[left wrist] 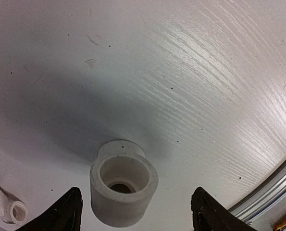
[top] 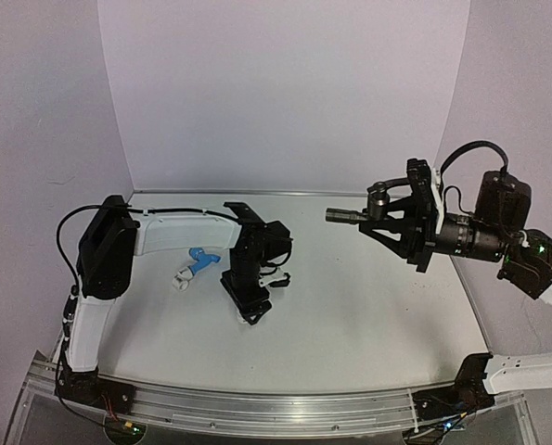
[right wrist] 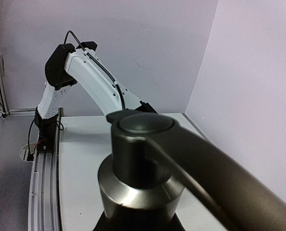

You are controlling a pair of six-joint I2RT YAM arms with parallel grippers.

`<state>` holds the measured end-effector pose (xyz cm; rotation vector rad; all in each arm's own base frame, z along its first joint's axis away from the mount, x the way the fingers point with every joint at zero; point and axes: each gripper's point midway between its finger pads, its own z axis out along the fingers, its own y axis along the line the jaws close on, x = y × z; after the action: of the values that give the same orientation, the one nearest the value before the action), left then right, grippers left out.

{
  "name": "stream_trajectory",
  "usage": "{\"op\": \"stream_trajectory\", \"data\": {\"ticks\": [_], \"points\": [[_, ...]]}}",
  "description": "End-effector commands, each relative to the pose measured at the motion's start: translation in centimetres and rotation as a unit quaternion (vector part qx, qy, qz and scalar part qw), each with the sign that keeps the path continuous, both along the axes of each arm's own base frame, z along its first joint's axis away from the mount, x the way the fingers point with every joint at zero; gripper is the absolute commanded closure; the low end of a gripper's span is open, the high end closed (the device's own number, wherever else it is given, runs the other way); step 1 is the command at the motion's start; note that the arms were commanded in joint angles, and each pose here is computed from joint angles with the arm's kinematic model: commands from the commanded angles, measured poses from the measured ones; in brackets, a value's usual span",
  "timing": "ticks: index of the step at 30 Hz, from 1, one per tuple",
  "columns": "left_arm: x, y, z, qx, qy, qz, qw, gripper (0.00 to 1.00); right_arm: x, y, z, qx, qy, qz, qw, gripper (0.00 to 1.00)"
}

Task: Install the water faucets

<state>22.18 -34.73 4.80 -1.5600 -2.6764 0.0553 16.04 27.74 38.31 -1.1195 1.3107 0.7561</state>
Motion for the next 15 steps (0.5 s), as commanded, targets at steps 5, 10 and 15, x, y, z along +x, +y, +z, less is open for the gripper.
{"op": "stream_trajectory", "data": {"ticks": [5, 10, 15], "points": [[1.0, 0.1, -1.8, 0.022, 0.027, -0.006, 0.999, 0.32, -0.6, -0.3, 2.7, 0.04, -0.026, 0.008, 0.999, 1.0], [1.5, 0.3, -2.4, 0.027, 0.032, 0.001, 0.999, 0.44, -0.6, -0.4, 2.8, 0.04, -0.028, 0.007, 0.999, 1.0], [1.6, 0.3, -2.0, 0.023, 0.028, 0.01, 0.999, 0.66, -0.5, -0.3, 2.8, 0.039, -0.031, 0.008, 0.999, 1.0]]}}
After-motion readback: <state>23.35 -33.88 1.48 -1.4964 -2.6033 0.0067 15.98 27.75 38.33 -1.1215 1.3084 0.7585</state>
